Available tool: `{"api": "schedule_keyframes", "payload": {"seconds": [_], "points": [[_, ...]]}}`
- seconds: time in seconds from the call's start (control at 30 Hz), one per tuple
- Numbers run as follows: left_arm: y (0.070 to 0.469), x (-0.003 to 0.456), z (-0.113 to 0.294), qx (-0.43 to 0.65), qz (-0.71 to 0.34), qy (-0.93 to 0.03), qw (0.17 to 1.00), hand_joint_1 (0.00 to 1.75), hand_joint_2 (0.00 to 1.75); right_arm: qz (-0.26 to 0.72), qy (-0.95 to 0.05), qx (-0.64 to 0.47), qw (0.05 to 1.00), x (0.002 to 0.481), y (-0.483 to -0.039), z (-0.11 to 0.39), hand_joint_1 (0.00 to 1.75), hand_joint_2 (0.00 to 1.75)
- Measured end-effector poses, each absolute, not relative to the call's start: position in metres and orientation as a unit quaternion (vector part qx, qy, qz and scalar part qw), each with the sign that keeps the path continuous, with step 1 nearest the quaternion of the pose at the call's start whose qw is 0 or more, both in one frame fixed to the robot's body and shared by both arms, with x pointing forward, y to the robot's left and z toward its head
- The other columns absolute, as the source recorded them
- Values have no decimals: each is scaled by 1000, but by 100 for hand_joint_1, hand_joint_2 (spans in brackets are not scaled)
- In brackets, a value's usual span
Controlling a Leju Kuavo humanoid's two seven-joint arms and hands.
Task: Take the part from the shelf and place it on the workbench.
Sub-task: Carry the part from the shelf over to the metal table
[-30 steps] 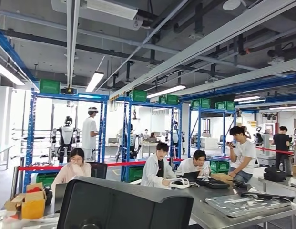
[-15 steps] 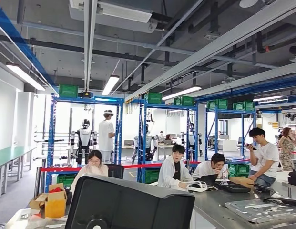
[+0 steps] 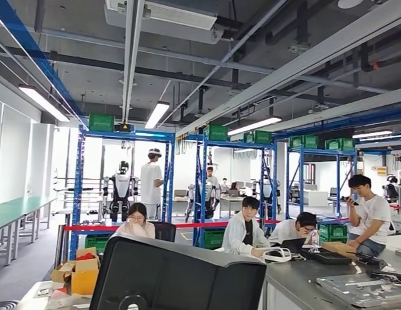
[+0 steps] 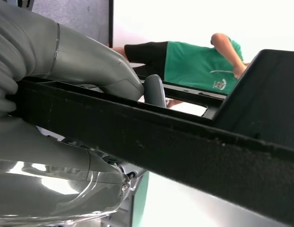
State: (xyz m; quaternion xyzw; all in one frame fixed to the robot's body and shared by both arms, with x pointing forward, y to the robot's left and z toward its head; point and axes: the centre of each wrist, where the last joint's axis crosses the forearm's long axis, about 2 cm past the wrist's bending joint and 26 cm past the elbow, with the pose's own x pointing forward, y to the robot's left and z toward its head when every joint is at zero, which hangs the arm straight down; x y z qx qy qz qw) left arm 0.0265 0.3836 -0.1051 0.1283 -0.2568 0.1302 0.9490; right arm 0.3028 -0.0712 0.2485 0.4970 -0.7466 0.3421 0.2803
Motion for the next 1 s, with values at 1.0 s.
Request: {"api": "schedule_keyframes", "payload": {"seconds": [1.0], "points": [[383, 24, -106, 127, 129, -254, 950, 0, 175, 336, -747, 502, 278, 302, -68, 250, 175, 175]]}}
